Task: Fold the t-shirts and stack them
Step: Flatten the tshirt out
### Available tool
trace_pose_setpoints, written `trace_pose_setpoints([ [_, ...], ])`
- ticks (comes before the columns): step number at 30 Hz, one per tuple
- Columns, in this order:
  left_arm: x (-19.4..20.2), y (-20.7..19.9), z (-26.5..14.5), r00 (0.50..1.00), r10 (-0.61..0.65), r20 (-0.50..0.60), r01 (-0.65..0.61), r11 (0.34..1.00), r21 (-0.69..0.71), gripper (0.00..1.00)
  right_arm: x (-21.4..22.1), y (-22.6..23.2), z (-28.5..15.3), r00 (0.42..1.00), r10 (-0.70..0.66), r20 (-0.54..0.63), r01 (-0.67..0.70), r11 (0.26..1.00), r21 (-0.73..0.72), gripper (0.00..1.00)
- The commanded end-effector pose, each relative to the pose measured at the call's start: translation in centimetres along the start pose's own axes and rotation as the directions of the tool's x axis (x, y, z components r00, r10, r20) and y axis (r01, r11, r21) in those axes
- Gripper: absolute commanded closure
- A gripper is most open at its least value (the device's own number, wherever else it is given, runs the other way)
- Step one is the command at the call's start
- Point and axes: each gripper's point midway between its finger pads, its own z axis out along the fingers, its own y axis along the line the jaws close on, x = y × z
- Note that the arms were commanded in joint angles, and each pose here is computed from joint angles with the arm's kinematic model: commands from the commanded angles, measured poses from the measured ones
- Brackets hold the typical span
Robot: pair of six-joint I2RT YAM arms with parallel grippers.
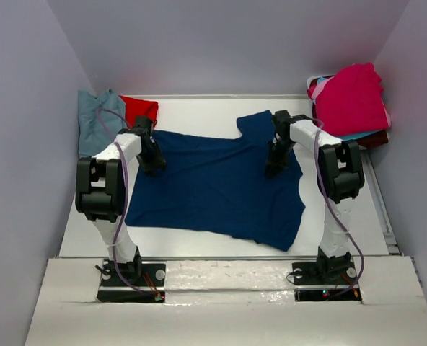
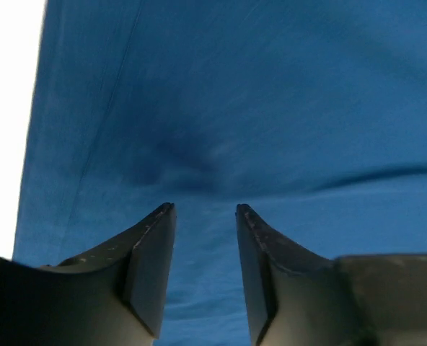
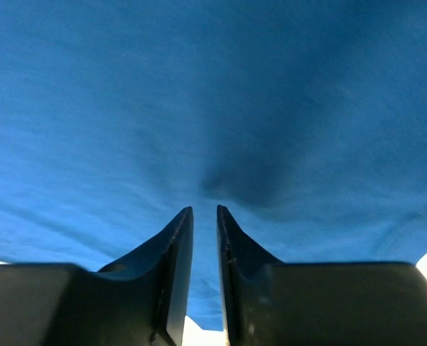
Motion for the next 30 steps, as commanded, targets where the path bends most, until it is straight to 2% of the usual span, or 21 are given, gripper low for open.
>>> trace_pose_setpoints([
  [1, 0.8, 0.7, -1.3, 1.0, -0.006, 0.031, 0.006, 1.0, 0.015, 0.53, -0.3, -0.3, -2.8, 0.995, 0.018, 0.096, -0.017, 1.0, -0.014, 0.78],
  [5, 1.5, 1.1, -1.0, 1.0, -0.002, 0.02, 0.002, 1.0, 0.006, 0.61, 1.4, -0.2, -2.5, 0.997, 0.014, 0.07, -0.013, 1.0, -0.01, 0.82],
  [18, 2.6, 1.5, -0.9, 1.0, 0.012, -0.001, -0.012, 1.0, -0.01, 0.63, 8.1, -1.6, -2.0, 0.999, 0.014, -0.031, -0.013, 1.0, 0.019, 0.82],
  [22, 2.8, 1.8, -0.7, 1.0, 0.02, -0.008, -0.02, 1.0, -0.02, 0.64, 8.4, -3.3, -2.4, 1.0, 0.024, 0.0, -0.024, 0.995, 0.095, 0.82],
  [30, 5.2, 2.3, -0.7, 0.998, 0.016, -0.057, -0.017, 1.0, -0.002, 0.63, 10.3, -4.3, -2.8, 0.996, 0.086, 0.007, -0.086, 0.99, 0.11, 0.82],
])
